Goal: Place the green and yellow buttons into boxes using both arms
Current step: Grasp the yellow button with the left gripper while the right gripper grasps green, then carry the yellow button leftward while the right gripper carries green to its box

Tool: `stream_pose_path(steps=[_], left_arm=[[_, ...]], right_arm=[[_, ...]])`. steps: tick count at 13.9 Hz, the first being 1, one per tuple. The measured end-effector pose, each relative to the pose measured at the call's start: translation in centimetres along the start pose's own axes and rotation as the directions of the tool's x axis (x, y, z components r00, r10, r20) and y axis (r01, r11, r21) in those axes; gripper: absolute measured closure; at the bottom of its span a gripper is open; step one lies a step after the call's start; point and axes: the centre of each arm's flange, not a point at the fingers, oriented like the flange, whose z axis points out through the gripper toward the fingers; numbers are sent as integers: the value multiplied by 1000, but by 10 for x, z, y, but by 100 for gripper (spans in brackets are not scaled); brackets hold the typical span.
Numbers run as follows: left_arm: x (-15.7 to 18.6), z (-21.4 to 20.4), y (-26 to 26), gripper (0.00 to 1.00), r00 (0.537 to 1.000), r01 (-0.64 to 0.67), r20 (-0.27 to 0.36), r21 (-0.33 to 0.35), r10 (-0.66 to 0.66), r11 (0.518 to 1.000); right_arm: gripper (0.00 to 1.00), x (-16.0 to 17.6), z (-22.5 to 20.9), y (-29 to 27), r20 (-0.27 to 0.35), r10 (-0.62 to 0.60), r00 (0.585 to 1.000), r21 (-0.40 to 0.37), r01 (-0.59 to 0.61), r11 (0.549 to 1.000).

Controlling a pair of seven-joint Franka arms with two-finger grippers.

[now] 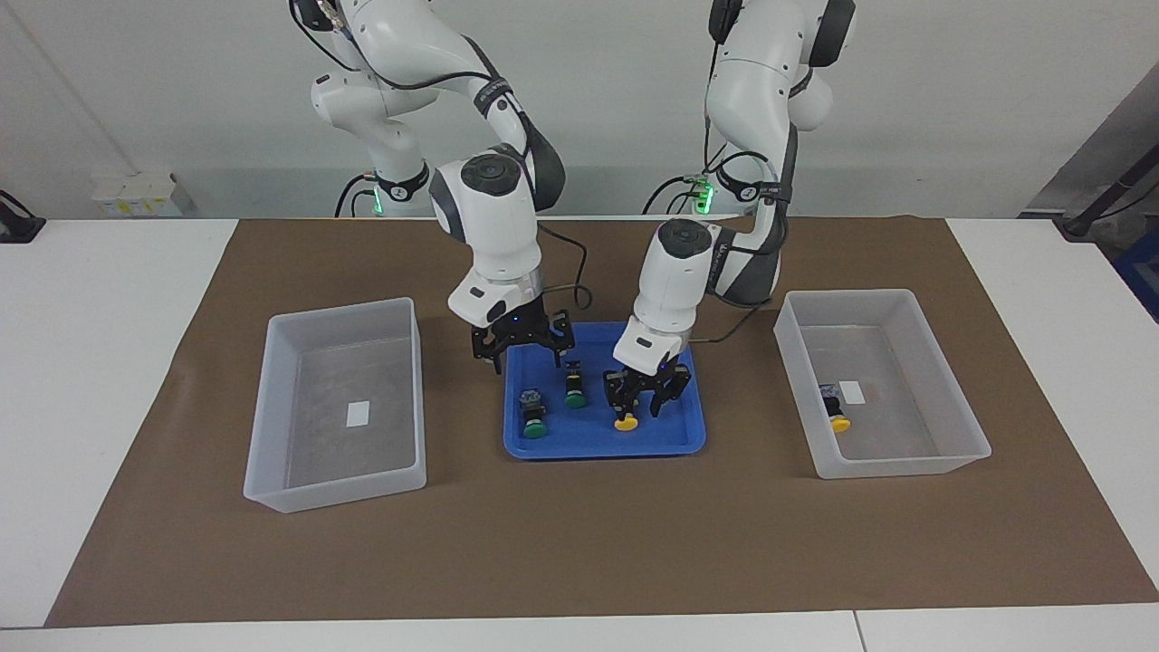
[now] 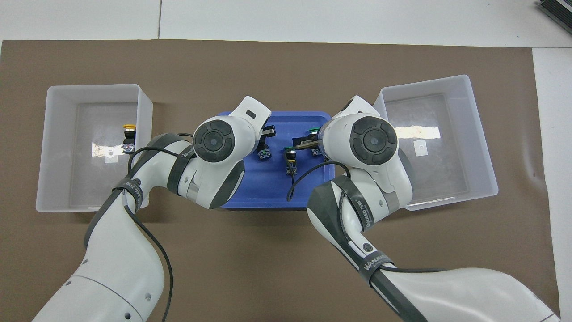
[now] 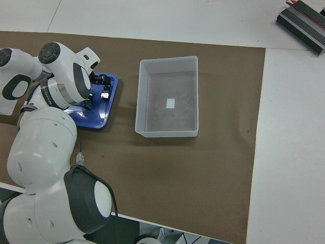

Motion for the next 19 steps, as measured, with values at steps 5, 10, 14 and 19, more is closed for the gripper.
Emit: stream_pose_path(steps=[5, 10, 14, 19], left_arm=[[-10, 12, -6, 52, 1000, -2, -9, -7, 2, 1000], [-6, 10, -9, 62, 1000, 5, -13, -6, -5, 1000], [23, -9, -15, 62, 999, 34, 19, 38, -35, 999], [95, -51, -63, 62, 990, 130, 39, 99, -134, 987]], right_arm=[[0, -1, 46, -3, -48, -29, 998, 7, 30, 1000], [8, -3, 70, -6, -70, -55, 996, 5, 56, 998], [37, -6, 77, -7, -58, -58, 997, 3, 59, 998], [68, -2, 71, -5, -68, -54, 996, 2, 54, 999]])
